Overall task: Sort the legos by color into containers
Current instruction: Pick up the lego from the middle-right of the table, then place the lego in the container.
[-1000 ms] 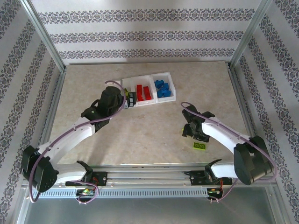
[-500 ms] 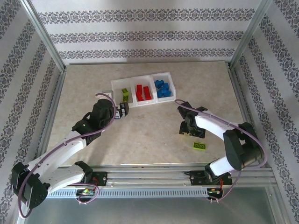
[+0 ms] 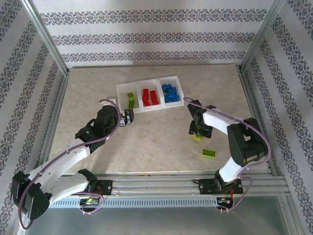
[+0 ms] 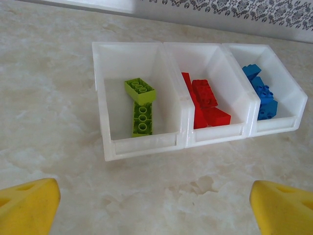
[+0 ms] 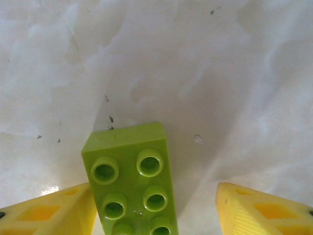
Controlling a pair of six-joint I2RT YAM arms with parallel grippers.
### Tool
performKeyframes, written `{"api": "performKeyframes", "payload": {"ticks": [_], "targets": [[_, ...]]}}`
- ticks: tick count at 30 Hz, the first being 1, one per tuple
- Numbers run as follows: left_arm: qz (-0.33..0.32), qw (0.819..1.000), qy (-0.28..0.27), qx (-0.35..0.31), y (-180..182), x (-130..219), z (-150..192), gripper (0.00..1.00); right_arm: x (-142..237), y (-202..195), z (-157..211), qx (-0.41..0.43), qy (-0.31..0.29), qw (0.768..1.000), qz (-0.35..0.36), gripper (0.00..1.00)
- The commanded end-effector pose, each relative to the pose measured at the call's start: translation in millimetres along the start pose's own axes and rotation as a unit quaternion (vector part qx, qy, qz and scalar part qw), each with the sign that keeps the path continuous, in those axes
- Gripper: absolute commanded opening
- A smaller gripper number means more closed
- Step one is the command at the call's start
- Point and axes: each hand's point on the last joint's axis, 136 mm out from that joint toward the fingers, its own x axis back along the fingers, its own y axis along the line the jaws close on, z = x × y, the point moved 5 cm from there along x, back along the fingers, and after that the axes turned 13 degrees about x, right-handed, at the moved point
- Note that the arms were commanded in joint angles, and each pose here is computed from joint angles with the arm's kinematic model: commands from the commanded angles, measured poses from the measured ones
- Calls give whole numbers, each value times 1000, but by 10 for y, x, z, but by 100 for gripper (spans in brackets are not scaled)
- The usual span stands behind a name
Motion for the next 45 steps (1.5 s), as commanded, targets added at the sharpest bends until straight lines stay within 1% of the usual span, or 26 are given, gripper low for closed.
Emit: {"api": "performKeyframes", "payload": {"ticks": [1,11,14,17,23,29,32,37,40,45], "targets": [[-20,1000,0,4,77,0,-2,100,-23,69,26,2,7,1000,-20,61],[-27,1000,7,-2,89,-41,34,100,-18,160,40,10,4,999,-46,39],[-30,1000,7,-3,105,-37,45,100,-18,198,34,14,4,999,-50,31],[-33,999,6,-3,118,-25,39,100,19,253,16,20,-2,999,-51,26],[-44,999,4,-4,153,-24,45,100,233,450,-76,43,-36,998,-43,25],[-78,997,-4,10,251,-22,45,100,657,902,-291,81,-104,989,-69,25],[-102,995,-9,17,331,-4,50,100,903,1185,-434,107,-139,980,-89,25],[-137,990,-14,41,510,35,84,100,1290,1728,-701,166,-193,960,-119,26],[-143,988,-7,66,613,35,126,100,1461,2047,-846,198,-215,947,-133,26],[-145,984,9,106,751,0,198,100,1597,2512,-1048,236,-245,928,-150,27]]}}
